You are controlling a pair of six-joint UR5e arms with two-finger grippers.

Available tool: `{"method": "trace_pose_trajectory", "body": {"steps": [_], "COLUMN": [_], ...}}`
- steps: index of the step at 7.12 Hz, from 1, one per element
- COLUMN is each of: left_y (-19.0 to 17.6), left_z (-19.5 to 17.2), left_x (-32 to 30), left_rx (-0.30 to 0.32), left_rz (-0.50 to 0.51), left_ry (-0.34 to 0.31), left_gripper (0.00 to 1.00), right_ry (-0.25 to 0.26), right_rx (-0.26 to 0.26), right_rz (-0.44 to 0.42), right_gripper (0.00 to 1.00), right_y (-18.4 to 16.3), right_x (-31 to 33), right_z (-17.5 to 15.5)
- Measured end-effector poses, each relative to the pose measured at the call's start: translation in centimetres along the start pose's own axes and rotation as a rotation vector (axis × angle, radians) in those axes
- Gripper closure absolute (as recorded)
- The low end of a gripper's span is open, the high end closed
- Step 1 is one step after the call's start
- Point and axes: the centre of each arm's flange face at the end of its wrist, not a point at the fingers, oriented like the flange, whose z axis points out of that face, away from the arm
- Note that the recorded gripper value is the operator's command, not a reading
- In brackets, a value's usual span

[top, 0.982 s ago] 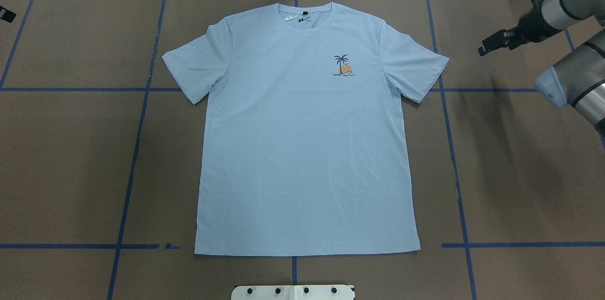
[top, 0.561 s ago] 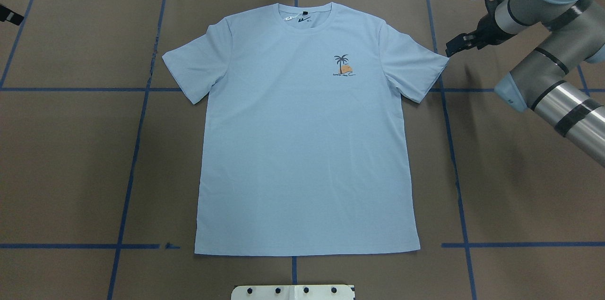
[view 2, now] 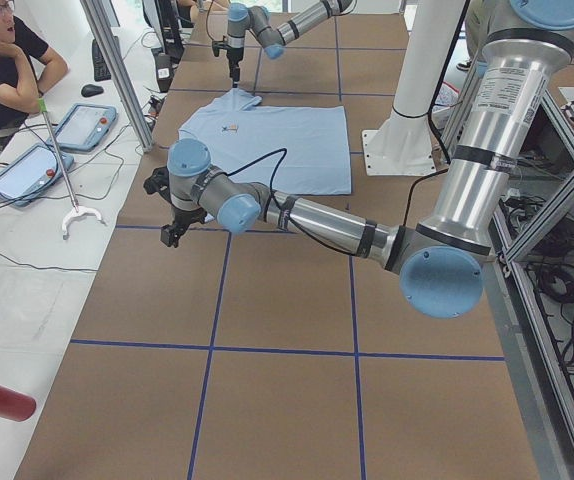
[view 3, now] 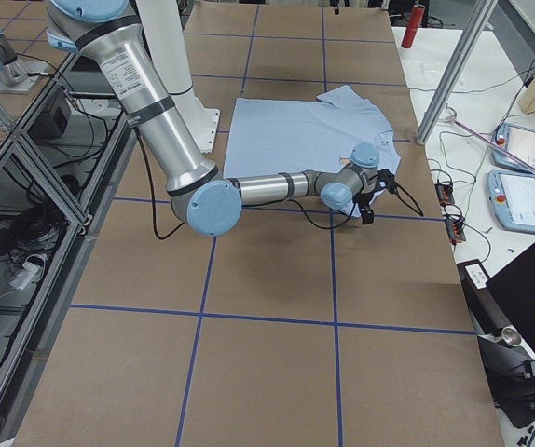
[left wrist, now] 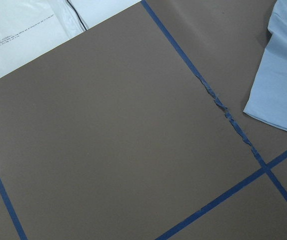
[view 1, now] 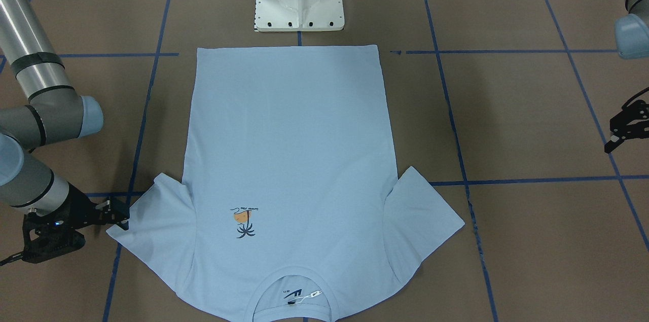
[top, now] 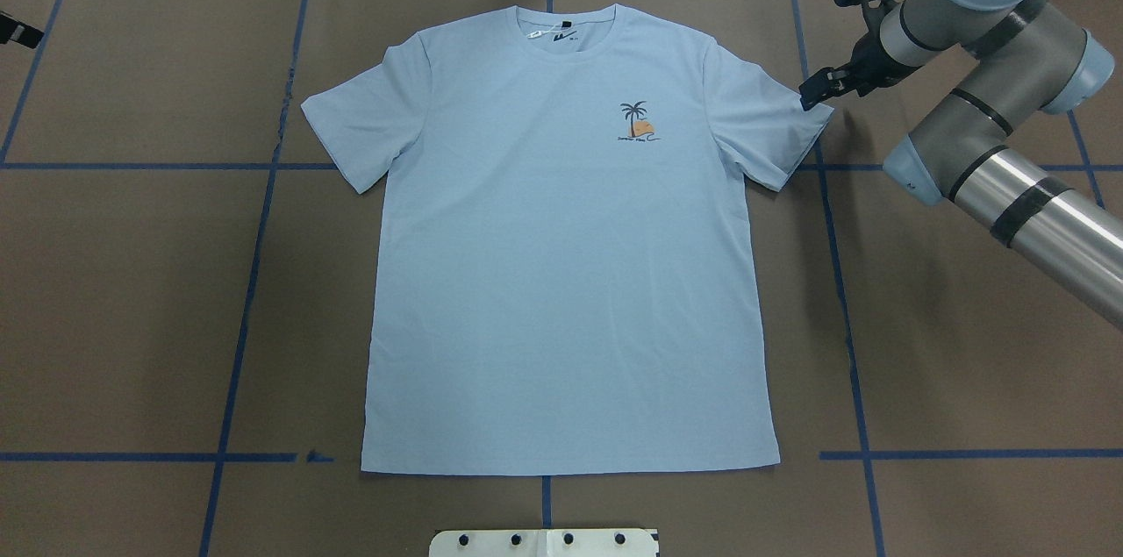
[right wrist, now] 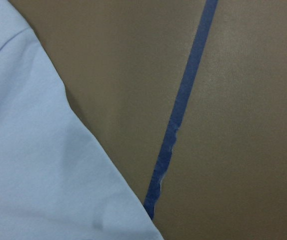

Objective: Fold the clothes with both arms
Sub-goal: 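Move the right gripper to the sleeve nearest it, then fold the sleeve inward onto the shirt body with the right gripper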

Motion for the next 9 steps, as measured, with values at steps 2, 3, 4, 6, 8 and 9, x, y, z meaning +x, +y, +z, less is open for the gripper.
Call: {"method": "trace_pose_trajectory", "body": {"steps": [2,3,4,6,8,9], "left_y": [0.0,0.0,0.0,0.0,-0.1,0.0], "left_z": [0.0,0.0,0.0,0.0,0.0,0.0], "left_x": [0.0,0.0,0.0,0.0,0.0,0.0], "left_rx": [0.001,0.001,0.0,0.0,0.0,0.0], "left_rz": [0.0,-0.001,-0.001,-0.004,-0.014,-0.016], "left_ry": [0.0,0.0,0.001,0.002,0.003,0.003], "left_gripper": [0.0,0.0,0.0,0.0,0.0,0.0], "right_ry": [0.002,0.003,0.004,0.003,-0.006,-0.016], "right_rx": [-0.019,-0.026,-0.029,-0.03,-0.022,-0.012], "right_rz": [-0.002,-0.002,-0.002,-0.004,-0.01,-0.012], "right_gripper": [0.34,0.7,0.98,1.0,1.0,1.0], "right_y": [0.4,0.6,0.7,0.6,0.1,-0.3], "right_x": [-0.3,-0.5,-0.6,-0.7,-1.3,-1.6], "right_z": [1.1,1.4,1.6,1.5,1.0,0.3]}}
